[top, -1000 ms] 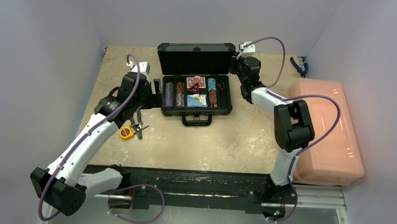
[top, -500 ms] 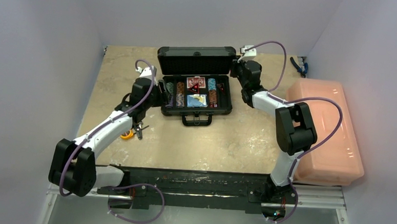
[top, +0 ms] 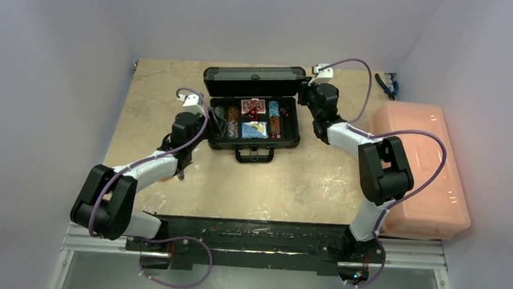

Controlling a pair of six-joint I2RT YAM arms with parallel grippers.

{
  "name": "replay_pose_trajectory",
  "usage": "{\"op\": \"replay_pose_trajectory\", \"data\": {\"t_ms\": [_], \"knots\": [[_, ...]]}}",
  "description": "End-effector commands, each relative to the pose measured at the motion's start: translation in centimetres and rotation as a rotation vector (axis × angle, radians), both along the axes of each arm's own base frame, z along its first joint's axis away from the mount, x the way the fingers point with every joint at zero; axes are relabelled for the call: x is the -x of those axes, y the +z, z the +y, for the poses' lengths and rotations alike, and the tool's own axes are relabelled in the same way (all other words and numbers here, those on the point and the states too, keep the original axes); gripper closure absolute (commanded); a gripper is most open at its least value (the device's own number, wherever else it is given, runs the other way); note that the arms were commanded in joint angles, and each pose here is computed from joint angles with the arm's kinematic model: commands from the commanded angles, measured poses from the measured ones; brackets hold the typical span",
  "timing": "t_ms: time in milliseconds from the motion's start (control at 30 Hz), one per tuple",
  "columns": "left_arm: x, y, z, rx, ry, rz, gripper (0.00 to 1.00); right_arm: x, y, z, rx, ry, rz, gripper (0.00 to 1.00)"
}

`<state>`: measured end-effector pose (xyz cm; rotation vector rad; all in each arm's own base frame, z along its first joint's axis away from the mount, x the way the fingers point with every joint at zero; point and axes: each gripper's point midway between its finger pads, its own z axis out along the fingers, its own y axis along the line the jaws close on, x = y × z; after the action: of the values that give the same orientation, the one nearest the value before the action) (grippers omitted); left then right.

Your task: Pack up texas hold em set

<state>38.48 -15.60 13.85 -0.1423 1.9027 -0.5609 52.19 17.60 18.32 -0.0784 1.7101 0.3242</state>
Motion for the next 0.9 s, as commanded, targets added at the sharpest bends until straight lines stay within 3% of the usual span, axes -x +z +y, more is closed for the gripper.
{"op": "replay_pose_trajectory", "data": {"t_ms": [0,233,467,867], "knots": [[-1.1,2.6,-0.6,0.033,-0.03,-0.135,0.51,3.8,-6.5,1.0,-0.114,0.01,0.289,0.91],[-1.4,2.4,-0.7,0.034,-0.032,-0.138,0.51,4.2,-6.1,0.7,-0.12,-0.006,0.294,0.81],[-1.7,2.2,-0.8,0.016,-0.035,-0.133,0.51,5.7,-6.1,-0.2,-0.125,-0.035,0.307,0.58],[-2.1,3.2,-0.7,-0.001,-0.032,-0.136,0.51,9.6,-6.7,-3.2,-0.143,-0.163,0.388,0.44]]}}
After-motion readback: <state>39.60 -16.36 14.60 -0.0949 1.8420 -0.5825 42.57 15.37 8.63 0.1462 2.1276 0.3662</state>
